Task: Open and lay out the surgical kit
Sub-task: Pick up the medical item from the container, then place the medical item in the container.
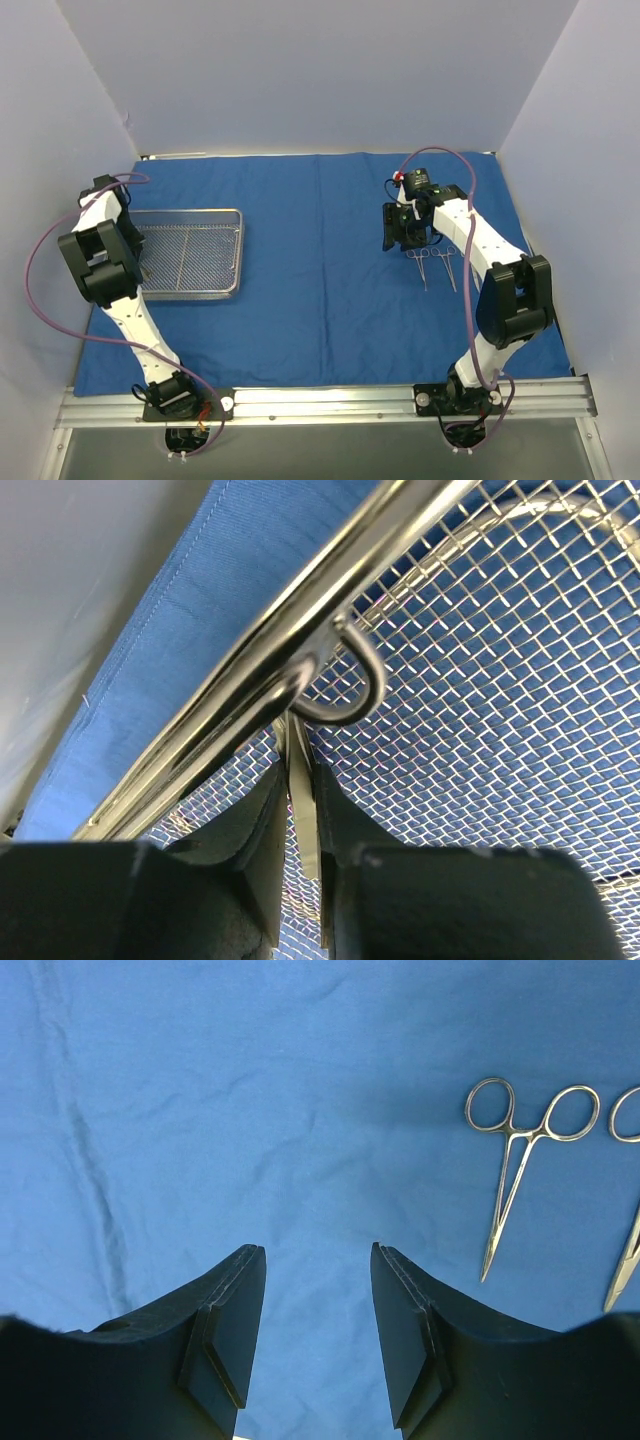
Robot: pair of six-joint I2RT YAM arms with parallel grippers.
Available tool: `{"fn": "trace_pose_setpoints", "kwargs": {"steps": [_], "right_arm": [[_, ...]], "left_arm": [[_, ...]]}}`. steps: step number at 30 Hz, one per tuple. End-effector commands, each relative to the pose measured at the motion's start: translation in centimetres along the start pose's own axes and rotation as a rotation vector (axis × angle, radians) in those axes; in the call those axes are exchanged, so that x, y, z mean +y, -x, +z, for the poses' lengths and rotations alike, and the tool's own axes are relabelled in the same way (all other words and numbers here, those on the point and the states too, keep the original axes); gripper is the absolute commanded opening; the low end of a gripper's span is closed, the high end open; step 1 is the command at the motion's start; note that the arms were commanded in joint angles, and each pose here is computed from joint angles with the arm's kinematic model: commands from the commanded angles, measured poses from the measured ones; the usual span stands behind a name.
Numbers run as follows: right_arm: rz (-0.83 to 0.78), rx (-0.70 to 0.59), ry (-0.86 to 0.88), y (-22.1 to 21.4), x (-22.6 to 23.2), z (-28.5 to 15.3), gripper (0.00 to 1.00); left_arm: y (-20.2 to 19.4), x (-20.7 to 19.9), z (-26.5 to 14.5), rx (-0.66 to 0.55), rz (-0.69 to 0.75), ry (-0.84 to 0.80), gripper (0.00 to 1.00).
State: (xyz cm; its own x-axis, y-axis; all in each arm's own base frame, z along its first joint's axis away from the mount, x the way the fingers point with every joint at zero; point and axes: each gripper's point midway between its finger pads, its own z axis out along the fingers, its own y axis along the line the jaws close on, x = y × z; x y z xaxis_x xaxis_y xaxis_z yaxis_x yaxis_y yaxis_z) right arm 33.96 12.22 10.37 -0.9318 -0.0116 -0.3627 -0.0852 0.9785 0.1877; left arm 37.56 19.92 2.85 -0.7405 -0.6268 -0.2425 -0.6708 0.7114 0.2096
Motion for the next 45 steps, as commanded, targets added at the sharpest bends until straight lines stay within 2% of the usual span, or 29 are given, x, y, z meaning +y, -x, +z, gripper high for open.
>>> {"fn": "trace_pose_setpoints", "kwargs": {"steps": [1, 6, 12, 15, 18, 22, 29, 34, 35, 37, 38, 42, 45], "right_arm": [[0.012, -0.036, 0.029, 0.5, 0.5, -1.7, 0.46], [0.002, -0.065, 0.047, 1.6, 1.3, -2.2, 0.47], [-0.032, -0.095, 0.075, 2.8, 3.0, -2.8, 0.46], [-0.052, -0.109, 0.089, 3.4, 3.9, -3.0, 0.46], [-0.068, -0.112, 0.100, 3.5, 4.5, -3.2, 0.46], [-0.074, -0.114, 0.119, 3.6, 5.1, -3.1, 0.46], [-0.080, -0.109, 0.120, 3.4, 5.1, -3.2, 0.46], [-0.082, -0.097, 0.113, 2.8, 4.8, -3.1, 0.46], [-0.083, -0.096, 0.112, 2.7, 4.8, -3.2, 0.46], [-0.083, -0.095, 0.104, 2.6, 4.6, -3.2, 0.46], [-0.083, -0.094, 0.106, 2.5, 4.6, -3.3, 0.47], [-0.083, -0.091, 0.106, 2.4, 4.6, -3.1, 0.47], [-0.081, -0.088, 0.107, 2.4, 4.6, -2.9, 0.47]], "left_arm": [[0.1, -0.8, -1.4, -0.027, -0.034, -0.031, 0.18], [0.1, -1.2, -4.0, -0.051, -0.039, -0.058, 0.10], [-0.3, -1.3, -8.1, -0.079, -0.068, -0.104, 0.04], [-0.7, -1.1, -9.7, -0.092, -0.098, -0.128, 0.03], [-1.4, -1.3, -10.7, -0.091, -0.119, -0.171, 0.07], [-2.4, -2.6, -10.8, -0.074, -0.125, -0.240, 0.14], [-3.7, -8.4, -9.8, -0.031, -0.031, -0.272, 0.12], [-4.0, -11.3, -7.8, 0.013, -0.027, -0.266, 0.12], [-3.9, -11.6, -7.6, 0.016, -0.027, -0.267, 0.14], [-3.9, -11.8, -7.0, 0.034, -0.029, -0.253, 0.25], [-3.9, -11.8, -6.6, 0.041, -0.027, -0.247, 0.35], [-4.2, -11.8, -6.6, 0.043, -0.028, -0.247, 0.51], [-4.5, -11.8, -7.4, 0.027, -0.019, -0.251, 0.53]]}}
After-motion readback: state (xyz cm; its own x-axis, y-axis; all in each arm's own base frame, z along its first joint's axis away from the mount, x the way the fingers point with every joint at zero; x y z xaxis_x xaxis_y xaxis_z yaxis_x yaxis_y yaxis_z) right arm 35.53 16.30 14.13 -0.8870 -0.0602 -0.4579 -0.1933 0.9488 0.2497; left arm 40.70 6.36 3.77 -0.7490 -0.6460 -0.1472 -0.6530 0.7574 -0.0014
